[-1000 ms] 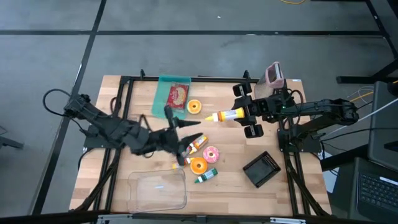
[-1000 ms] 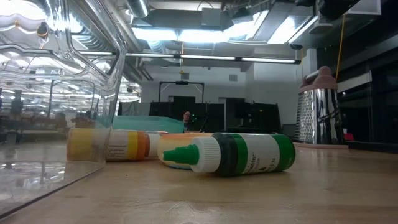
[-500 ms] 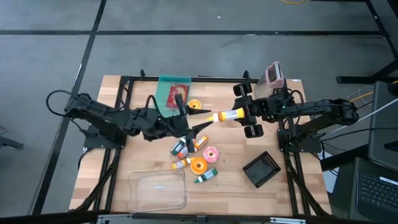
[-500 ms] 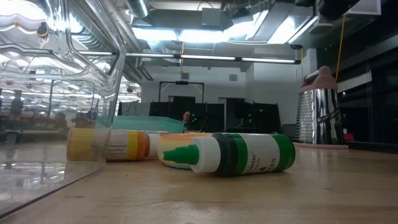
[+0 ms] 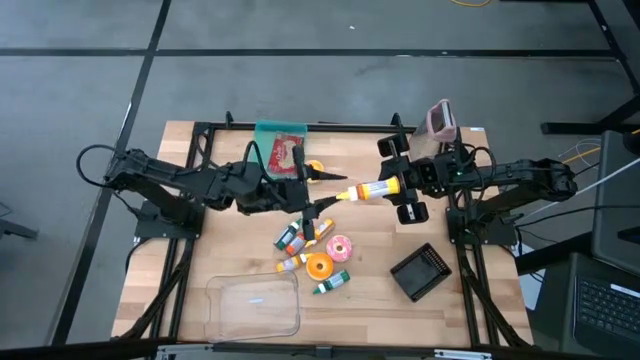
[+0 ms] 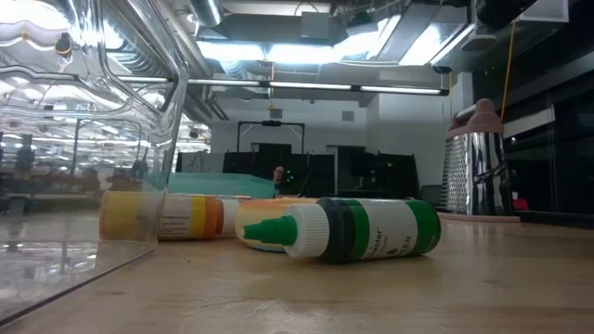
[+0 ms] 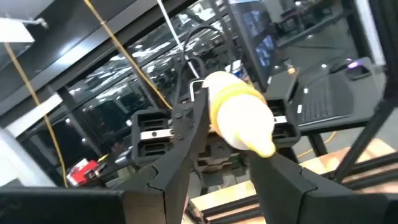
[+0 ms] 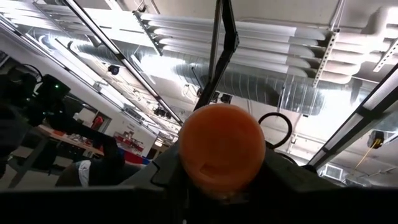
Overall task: Pick & Place Food Item
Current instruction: Put the top left yellow food coloring bottle into the transparent bin
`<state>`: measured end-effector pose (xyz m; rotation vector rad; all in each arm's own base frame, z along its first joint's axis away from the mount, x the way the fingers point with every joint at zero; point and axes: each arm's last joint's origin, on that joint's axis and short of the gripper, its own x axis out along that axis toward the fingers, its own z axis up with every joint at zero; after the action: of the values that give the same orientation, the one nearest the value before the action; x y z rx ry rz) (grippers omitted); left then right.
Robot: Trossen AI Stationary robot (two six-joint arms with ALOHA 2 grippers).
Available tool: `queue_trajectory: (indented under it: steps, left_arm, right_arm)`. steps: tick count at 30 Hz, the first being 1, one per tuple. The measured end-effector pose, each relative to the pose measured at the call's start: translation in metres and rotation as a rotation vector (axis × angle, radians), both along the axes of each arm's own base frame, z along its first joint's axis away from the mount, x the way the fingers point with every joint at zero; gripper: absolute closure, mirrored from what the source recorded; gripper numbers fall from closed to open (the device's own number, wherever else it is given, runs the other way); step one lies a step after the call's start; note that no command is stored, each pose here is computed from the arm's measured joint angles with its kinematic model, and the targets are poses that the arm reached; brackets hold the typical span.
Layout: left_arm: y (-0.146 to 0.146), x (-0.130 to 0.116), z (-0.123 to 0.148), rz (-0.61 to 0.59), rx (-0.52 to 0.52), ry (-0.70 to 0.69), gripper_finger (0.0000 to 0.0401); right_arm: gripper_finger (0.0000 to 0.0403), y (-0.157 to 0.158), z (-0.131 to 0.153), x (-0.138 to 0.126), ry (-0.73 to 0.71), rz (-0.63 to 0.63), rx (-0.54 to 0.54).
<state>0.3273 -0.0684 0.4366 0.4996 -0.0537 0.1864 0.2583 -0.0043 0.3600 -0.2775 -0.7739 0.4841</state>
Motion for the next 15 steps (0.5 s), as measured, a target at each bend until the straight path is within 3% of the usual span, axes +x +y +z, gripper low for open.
queue_trajectory:
  steps: [8, 10, 15]
  left_arm:
    - [-0.009, 0.001, -0.004, -0.026, 0.012, 0.024, 0.0178]
    - [-0.011, 0.0, -0.003, 0.016, 0.011, 0.015, 0.0165]
    - [-0.011, 0.0, -0.002, 0.04, 0.042, 0.004, 0.0155]
  right_arm:
    - [0.0262, -0.001, -0.001, 0.001, 0.011, -0.004, 0.004]
    - [0.0262, -0.001, -0.001, 0.001, 0.01, -0.004, 0.004]
    - [0.0262, -0.001, -0.001, 0.001, 0.009, -0.004, 0.004]
